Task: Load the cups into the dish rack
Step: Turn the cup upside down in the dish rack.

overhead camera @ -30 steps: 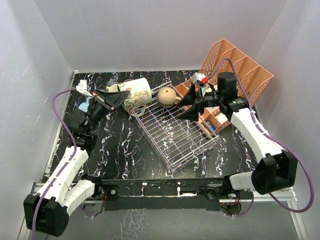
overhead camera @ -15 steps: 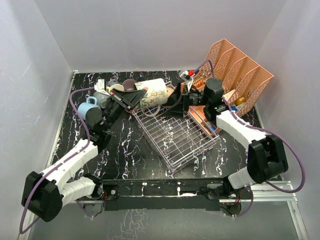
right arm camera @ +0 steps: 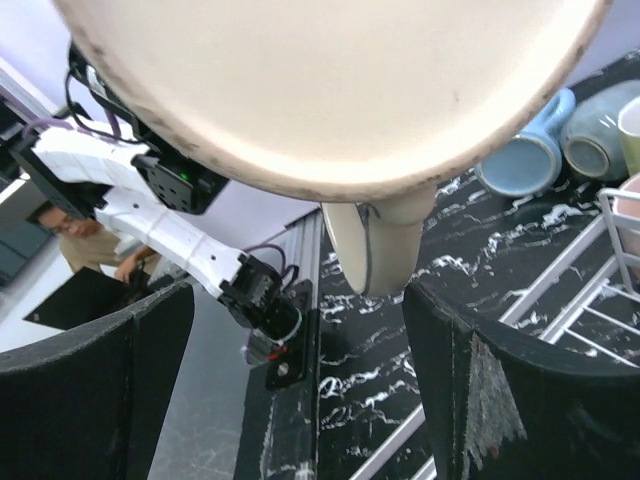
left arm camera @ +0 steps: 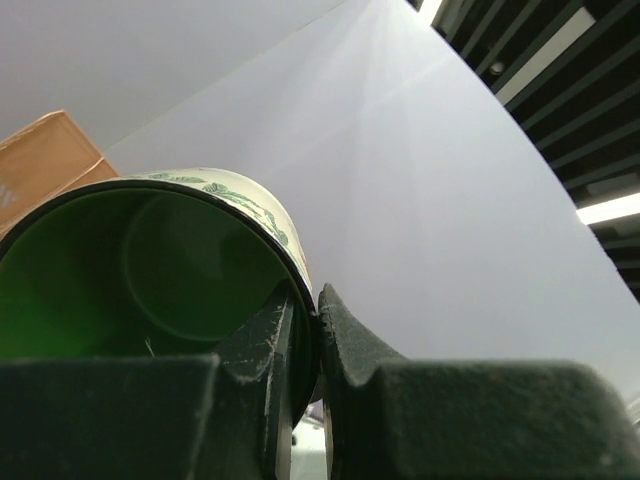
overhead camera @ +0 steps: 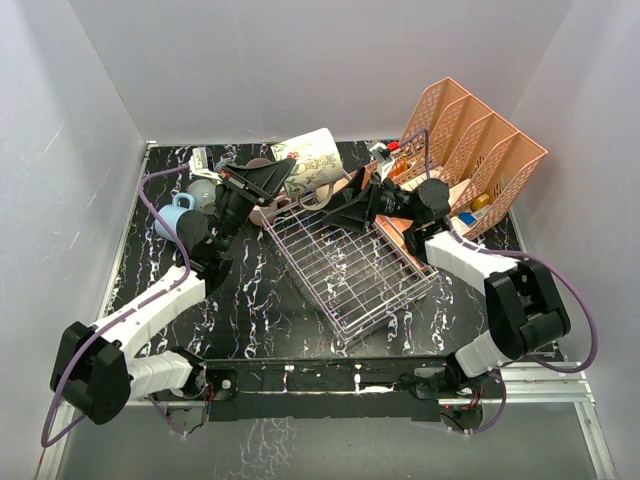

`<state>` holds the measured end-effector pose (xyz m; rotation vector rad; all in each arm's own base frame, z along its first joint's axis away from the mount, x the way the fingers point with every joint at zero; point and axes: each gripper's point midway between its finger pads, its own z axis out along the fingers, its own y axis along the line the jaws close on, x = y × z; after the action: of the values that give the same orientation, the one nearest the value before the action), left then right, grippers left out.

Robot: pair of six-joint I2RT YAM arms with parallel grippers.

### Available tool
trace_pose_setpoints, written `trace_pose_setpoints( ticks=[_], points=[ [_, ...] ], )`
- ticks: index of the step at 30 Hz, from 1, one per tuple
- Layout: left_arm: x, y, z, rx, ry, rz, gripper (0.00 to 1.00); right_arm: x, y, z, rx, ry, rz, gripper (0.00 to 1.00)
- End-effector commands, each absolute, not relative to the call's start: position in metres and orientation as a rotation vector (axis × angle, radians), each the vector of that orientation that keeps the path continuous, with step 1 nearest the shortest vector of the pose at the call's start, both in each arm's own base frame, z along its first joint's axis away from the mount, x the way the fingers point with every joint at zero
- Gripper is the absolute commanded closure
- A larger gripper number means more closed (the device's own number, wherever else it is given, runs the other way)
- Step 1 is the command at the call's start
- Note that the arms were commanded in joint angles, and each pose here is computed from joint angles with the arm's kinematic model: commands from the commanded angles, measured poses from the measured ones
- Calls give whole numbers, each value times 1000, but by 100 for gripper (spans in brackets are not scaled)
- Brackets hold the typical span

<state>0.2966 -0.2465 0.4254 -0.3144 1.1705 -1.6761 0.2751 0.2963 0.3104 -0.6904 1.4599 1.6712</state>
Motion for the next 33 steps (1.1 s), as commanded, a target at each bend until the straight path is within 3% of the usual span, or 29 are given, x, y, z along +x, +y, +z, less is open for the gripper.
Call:
trace_pose_setpoints(
  ticks=[1, 12, 20, 27, 33],
  points=[
    [249, -213, 529, -226, 738, -1826, 100, 274, 297, 340, -644, 1306, 1736, 11],
    [249, -220, 526, -254, 722, -1903, 100, 275, 299, 361, -666, 1184, 1765, 14],
    [250, -223, 520, -276, 716, -1936, 100, 276, 301, 366, -663, 1140, 1790, 22],
    [251, -223, 514, -292, 725, -1935, 100, 276, 301, 367, -654, 1128, 1790, 49],
    [251, -221, 504, -310, 752, -1921, 100, 279, 301, 365, -626, 1163, 1804, 89]
  ],
)
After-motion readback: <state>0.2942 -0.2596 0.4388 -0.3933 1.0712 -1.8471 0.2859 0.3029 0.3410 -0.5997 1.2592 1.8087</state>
